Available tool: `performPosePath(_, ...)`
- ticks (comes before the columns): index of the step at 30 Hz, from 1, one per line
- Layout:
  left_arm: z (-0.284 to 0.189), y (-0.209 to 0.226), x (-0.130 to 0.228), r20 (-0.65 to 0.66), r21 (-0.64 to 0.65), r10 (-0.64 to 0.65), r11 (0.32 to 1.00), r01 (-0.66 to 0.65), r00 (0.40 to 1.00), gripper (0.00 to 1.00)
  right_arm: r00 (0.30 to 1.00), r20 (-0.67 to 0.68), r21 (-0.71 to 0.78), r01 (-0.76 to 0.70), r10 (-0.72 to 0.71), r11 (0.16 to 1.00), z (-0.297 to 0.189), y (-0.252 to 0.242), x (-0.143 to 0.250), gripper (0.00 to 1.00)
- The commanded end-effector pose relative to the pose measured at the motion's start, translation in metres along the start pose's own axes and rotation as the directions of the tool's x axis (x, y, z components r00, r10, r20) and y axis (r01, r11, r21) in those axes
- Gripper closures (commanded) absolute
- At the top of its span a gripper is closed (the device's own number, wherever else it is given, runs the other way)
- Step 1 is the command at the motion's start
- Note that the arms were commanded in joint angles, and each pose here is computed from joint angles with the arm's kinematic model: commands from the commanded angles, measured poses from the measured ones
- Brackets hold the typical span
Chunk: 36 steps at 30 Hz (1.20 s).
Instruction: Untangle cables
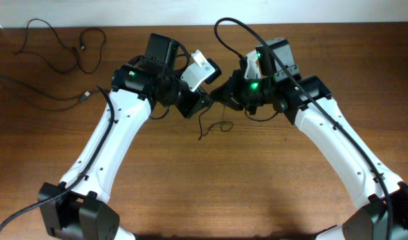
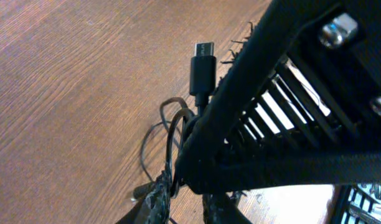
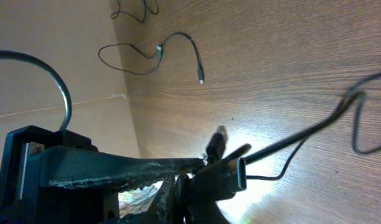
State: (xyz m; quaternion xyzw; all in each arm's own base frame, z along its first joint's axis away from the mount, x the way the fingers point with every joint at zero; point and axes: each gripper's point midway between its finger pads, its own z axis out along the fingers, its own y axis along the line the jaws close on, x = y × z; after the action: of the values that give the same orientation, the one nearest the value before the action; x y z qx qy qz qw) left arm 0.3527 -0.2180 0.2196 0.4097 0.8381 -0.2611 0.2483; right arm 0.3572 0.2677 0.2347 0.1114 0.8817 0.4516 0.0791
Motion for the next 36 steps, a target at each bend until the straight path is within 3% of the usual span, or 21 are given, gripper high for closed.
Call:
performPosePath(1, -0.004, -0.008, -0.008, 0.027, 0.019, 0.045, 0.999, -0.046, 0.999, 0.91, 1.000, -0.024, -0.034, 0.008, -0.009, 0.999, -0.003, 0.009, 0.006, 0.96)
performPosePath(3, -0.004, -0.007, -0.008, 0.027, 0.019, 0.044, 0.999, -0.045, 0.999, 1.00, 1.000, -0.024, -0.034, 0.008, -0.009, 0.999, -0.003, 0.009, 0.006, 0.96)
performPosePath(7, -0.004, -0.006, -0.008, 0.025, 0.013, 0.045, 0.999, -0.045, 0.999, 1.00, 1.000, -0.015, -0.021, 0.010, -0.010, 1.000, -0.003, 0.006, 0.005, 0.96)
performPosePath(13, -0.005, 0.014, 0.004, -0.041, -0.102, 0.026, 0.994, -0.030, 0.999, 1.00, 0.999, 0.040, 0.100, 0.012, -0.016, 0.995, -0.021, -0.034, -0.015, 0.96)
performPosePath(17, -0.005, 0.008, 0.000, -0.017, -0.069, 0.009, 0.998, -0.010, 1.000, 1.00, 0.999, 0.026, 0.120, 0.041, -0.045, 0.992, -0.026, -0.043, -0.015, 0.96)
performPosePath(21, -0.010, 0.018, 0.002, -0.006, -0.083, -0.039, 0.996, 0.039, 0.999, 1.00, 0.991, 0.131, 0.302, -0.009, -0.032, 0.953, -0.035, -0.078, -0.031, 0.96)
performPosePath(28, -0.022, 0.001, -0.012, 0.104, 0.103, -0.077, 0.992, 0.067, 0.992, 1.00, 0.991, 0.133, 0.321, -0.016, -0.029, 0.947, -0.036, -0.081, -0.029, 0.94)
performPosePath(31, -0.024, -0.012, -0.019, 0.140, 0.182, -0.080, 0.982, 0.054, 0.987, 1.00, 0.995, 0.101, 0.277, -0.005, -0.024, 0.961, -0.033, -0.073, -0.024, 0.81)
performPosePath(36, -0.021, 0.001, -0.011, 0.097, 0.102, -0.108, 0.990, 0.098, 0.989, 1.00, 0.996, 0.078, 0.184, 0.035, -0.050, 0.982, -0.028, -0.054, -0.025, 0.61)
